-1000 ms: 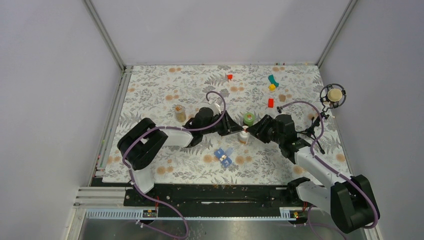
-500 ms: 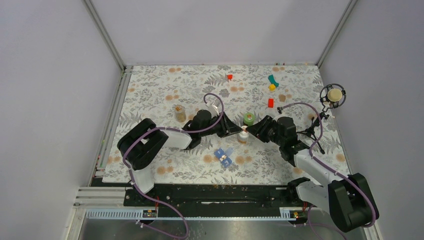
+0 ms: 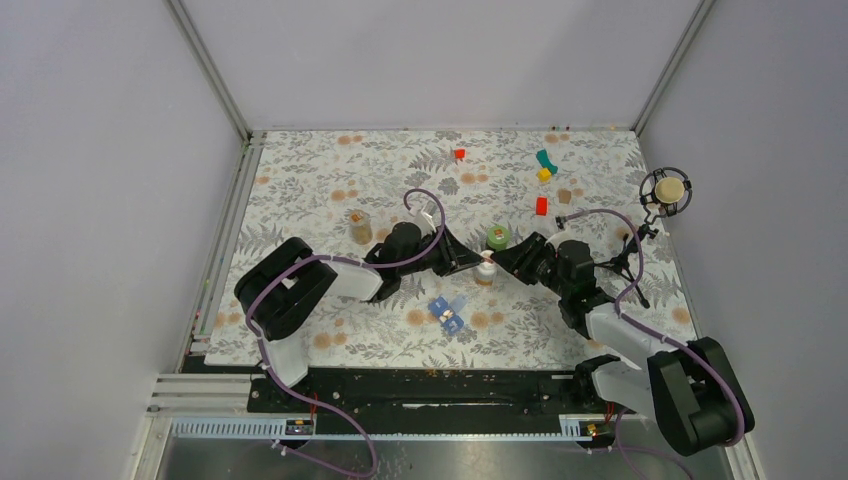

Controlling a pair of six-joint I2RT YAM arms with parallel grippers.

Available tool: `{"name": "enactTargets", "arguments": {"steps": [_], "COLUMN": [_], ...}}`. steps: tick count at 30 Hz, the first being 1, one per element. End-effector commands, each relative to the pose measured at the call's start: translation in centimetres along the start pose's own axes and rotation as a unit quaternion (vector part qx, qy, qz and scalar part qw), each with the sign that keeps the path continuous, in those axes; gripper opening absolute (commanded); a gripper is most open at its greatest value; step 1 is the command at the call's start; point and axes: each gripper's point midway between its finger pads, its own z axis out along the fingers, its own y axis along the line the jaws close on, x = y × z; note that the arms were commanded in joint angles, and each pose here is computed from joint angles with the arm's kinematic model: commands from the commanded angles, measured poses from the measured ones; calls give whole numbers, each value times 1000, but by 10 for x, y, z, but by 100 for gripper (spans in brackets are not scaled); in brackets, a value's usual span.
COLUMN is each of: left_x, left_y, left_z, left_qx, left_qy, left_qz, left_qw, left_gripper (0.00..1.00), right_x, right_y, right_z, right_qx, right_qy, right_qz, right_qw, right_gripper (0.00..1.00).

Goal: Sort the pills into containers
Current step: Close the lid of the pill bottle.

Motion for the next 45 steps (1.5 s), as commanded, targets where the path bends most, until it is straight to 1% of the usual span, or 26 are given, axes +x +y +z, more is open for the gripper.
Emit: {"name": "enactTargets", "arguments": {"steps": [1, 4, 10, 13, 14, 20, 31, 32, 34, 37, 45], "left_x": [8, 8, 6, 5, 4, 4, 5, 5, 6, 4, 0], "left_y": [-3, -1, -2, -3, -5, -7, 0, 0, 0, -2, -6], "left_z": [4, 4, 6, 7, 8, 9, 12, 13, 12, 11, 13], "left_qx": [9, 6, 3, 4, 4, 0, -12, -11, -11, -12, -17], "left_qy": [3, 5, 5, 4, 4, 8, 13, 13, 15, 12, 9], "left_qz": [6, 6, 13, 16, 18, 33, 38, 38, 38, 42, 50], "left_qw": [1000, 1000, 1000, 1000, 1000, 999, 999, 999, 999, 999, 999], "left_gripper": [21, 20, 21, 27, 29, 36, 37, 37, 37, 38, 41], "right_x": [31, 34, 40, 43, 46, 49, 49, 48, 47, 43, 31], "right_y": [3, 0, -9, -13, -15, -13, -17, -15, -12, -9, -1], "right_z": [-3, -2, -4, -4, -5, -3, -5, -5, -5, -6, -16], "right_qx": [-34, -35, -27, -31, -31, -50, -45, -48, -49, -35, 13], "right_qy": [62, 65, 68, 69, 71, 75, 66, 67, 70, 74, 86], "right_qz": [19, 18, 13, 15, 19, 47, 44, 44, 46, 40, 20], "right_qw": [997, 997, 997, 997, 997, 995, 996, 996, 995, 996, 996], "right_gripper": [38, 31, 18, 3, 0, 0, 0, 1, 16, 30, 46]}}
